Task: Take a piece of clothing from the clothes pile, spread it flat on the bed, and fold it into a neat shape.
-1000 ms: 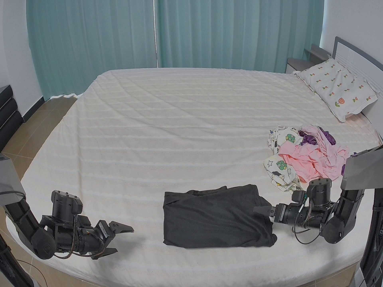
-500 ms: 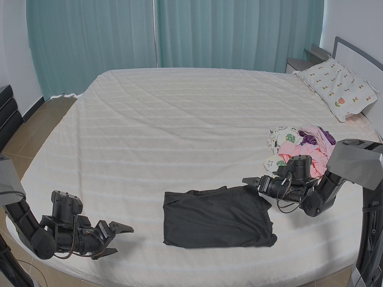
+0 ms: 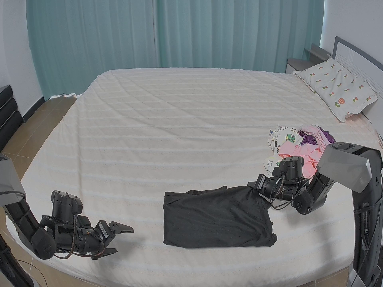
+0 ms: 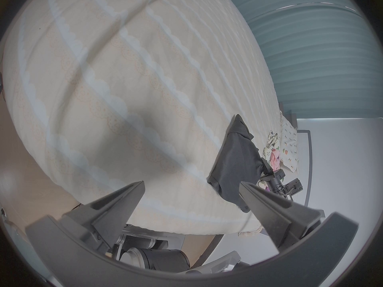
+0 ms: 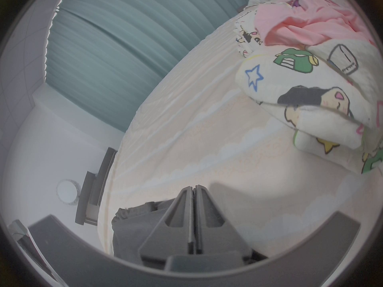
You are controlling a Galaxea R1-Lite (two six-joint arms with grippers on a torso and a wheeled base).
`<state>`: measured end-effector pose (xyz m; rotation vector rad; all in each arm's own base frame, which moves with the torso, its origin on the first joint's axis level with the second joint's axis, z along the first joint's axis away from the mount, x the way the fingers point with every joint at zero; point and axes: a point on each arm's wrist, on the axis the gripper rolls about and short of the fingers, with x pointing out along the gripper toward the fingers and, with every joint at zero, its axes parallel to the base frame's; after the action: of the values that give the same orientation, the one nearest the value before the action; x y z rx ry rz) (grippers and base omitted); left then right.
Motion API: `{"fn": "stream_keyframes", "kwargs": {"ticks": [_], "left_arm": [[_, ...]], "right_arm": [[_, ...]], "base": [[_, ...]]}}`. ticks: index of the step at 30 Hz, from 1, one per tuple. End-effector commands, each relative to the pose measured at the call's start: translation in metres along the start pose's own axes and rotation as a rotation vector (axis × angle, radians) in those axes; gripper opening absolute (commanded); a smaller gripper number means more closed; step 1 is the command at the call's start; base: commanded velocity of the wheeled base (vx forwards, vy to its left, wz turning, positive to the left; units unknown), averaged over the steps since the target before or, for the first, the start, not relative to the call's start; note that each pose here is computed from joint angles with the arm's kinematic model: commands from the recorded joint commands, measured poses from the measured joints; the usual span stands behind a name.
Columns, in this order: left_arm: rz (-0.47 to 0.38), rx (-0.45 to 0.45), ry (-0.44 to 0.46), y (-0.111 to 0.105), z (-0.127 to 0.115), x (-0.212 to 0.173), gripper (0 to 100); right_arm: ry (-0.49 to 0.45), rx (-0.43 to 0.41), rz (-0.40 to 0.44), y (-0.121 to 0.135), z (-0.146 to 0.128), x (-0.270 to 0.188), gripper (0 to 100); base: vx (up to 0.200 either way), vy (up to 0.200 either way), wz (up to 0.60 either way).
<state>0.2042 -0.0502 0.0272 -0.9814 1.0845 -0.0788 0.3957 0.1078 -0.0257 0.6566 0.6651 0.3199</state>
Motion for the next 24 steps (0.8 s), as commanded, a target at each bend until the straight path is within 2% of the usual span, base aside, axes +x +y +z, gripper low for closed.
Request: {"fn": "stream_keyframes", "kwargs": {"ticks": [1, 8, 24], "left_arm": [[0.001, -0.001, 0.001, 0.0, 0.0, 0.0, 100], [0.001, -0.003, 0.001, 0.0, 0.0, 0.0, 100], [0.001, -0.001, 0.001, 0.0, 0.0, 0.0, 100]], "right_arm": [[-0.019, 0.023, -0.002, -0.003, 0.006, 0.0, 0], [-0.035, 0.062, 0.004, -0.004, 0.01, 0.002, 0], [-0.046, 0.082, -0.017, -0.016, 0.014, 0.004, 0]], "base": [[0.0, 0.0, 0.0], [0.0, 0.0, 0.0], [0.0, 0.0, 0.0]]}}
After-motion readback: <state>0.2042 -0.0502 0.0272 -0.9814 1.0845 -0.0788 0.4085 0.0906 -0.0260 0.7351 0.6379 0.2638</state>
